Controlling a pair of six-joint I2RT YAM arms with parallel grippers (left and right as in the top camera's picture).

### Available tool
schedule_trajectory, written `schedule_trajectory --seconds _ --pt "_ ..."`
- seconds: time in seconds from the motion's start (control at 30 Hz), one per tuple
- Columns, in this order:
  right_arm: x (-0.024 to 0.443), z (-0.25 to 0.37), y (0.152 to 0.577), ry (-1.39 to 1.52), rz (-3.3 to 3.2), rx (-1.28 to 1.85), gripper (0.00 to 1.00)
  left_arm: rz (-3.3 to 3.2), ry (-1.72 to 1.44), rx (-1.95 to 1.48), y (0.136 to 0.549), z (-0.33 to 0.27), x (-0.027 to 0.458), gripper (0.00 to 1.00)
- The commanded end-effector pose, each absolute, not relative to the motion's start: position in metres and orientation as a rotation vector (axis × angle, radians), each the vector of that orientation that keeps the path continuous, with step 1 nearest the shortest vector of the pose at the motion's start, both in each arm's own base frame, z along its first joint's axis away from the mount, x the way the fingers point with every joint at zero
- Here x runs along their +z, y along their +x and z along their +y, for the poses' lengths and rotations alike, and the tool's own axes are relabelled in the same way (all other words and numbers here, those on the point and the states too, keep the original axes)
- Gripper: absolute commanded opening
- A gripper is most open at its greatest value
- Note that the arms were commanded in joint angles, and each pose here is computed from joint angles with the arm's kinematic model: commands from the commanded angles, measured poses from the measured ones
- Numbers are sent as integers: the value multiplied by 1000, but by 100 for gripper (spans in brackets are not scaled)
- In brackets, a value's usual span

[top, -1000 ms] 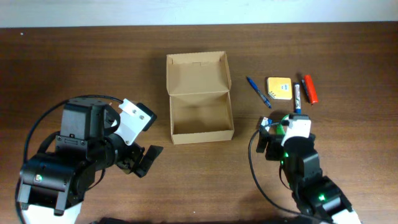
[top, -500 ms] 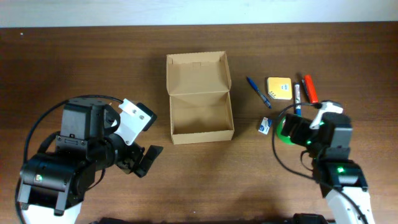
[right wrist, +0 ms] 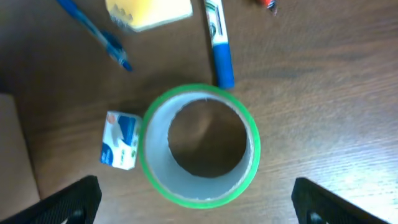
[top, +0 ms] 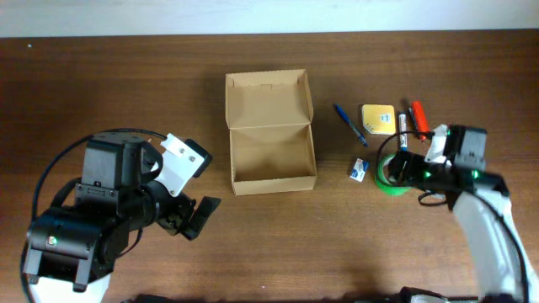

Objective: Pack container
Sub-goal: 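Reach the right gripper to the green tape roll and grasp its rim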

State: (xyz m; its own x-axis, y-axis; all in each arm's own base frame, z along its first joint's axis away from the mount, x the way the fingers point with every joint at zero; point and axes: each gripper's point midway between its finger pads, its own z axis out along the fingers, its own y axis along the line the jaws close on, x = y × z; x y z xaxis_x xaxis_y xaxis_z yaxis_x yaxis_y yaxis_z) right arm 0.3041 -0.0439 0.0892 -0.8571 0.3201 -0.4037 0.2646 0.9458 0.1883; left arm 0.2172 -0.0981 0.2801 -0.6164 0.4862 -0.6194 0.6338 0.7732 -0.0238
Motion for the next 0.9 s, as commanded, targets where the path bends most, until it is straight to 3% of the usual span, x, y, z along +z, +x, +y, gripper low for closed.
schedule_trajectory --seconds 0.0,0.47,0.87 --pt "85 -46 314 376 2702 191 99 2337 848 -308 219 -97 285 100" --pt "66 -59 318 420 2737 105 99 2338 848 -308 218 -97 285 100" --pt "53 -77 310 551 2770 -32 80 2337 848 -307 219 -97 285 99"
